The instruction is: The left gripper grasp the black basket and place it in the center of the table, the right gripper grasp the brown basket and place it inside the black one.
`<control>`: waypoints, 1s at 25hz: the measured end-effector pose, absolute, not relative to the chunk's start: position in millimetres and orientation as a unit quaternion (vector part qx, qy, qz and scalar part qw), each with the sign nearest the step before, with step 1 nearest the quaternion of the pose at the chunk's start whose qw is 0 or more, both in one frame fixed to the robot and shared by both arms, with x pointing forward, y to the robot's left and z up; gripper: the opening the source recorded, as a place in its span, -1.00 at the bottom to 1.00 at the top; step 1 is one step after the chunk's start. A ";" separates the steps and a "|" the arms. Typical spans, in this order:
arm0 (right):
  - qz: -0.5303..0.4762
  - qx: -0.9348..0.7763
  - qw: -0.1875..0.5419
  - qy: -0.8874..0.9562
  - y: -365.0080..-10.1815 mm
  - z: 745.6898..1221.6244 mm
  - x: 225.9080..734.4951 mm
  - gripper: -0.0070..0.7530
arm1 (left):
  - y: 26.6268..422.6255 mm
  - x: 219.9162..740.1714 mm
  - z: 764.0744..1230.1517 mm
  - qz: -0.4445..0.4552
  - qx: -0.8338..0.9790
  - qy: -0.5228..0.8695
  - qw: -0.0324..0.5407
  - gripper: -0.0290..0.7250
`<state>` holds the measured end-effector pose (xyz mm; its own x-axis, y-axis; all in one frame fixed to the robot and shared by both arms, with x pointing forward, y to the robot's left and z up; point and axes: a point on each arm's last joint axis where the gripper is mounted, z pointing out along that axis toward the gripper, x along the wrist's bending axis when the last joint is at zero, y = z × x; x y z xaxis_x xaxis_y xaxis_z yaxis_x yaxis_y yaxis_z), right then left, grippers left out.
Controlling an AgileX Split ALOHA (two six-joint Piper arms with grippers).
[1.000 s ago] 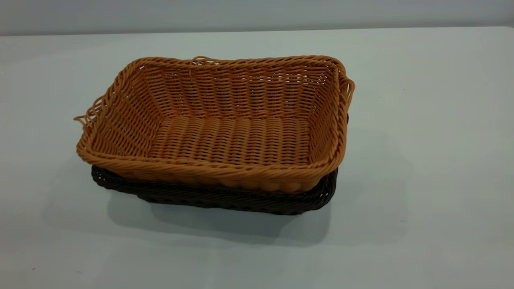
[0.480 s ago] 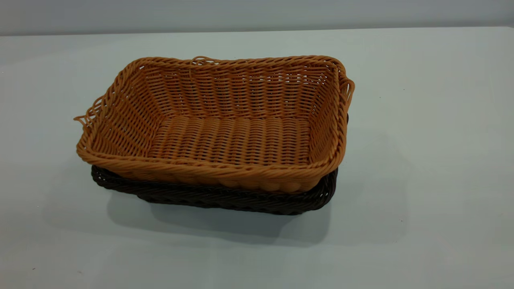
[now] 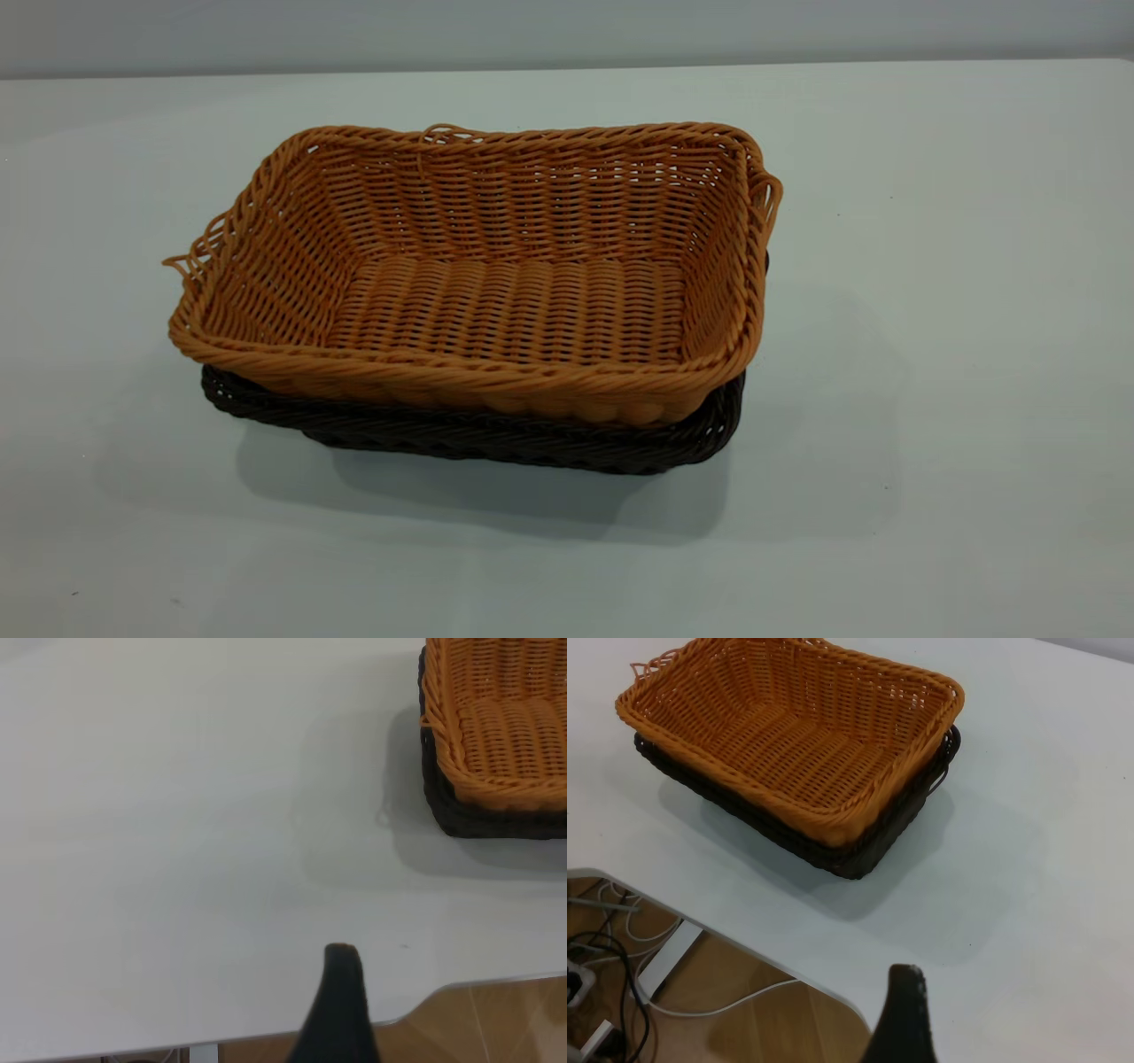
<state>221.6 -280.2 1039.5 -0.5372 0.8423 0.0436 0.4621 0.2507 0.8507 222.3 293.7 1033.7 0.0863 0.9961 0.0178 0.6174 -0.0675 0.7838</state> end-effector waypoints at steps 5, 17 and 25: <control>0.437 0.429 0.218 0.760 -280.2 1039.5 221.6 0.50 | 293.7 222.3 1033.7 0.300 0.666 0.606 0.315 0.62; 0.402 0.523 0.275 0.699 -277.3 1039.4 227.3 0.50 | 293.8 222.3 1033.7 0.300 0.666 0.606 0.315 0.62; 0.358 0.626 0.319 0.615 -290.5 1037.7 230.9 0.50 | 293.8 222.3 1033.7 0.300 0.665 0.606 0.315 0.62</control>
<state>230.9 -290.5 1037.7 -0.0123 0.9983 0.0576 0.5415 -0.0418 0.8396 222.3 293.8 1033.7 0.0846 0.9963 0.0168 0.6177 -0.0657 0.7837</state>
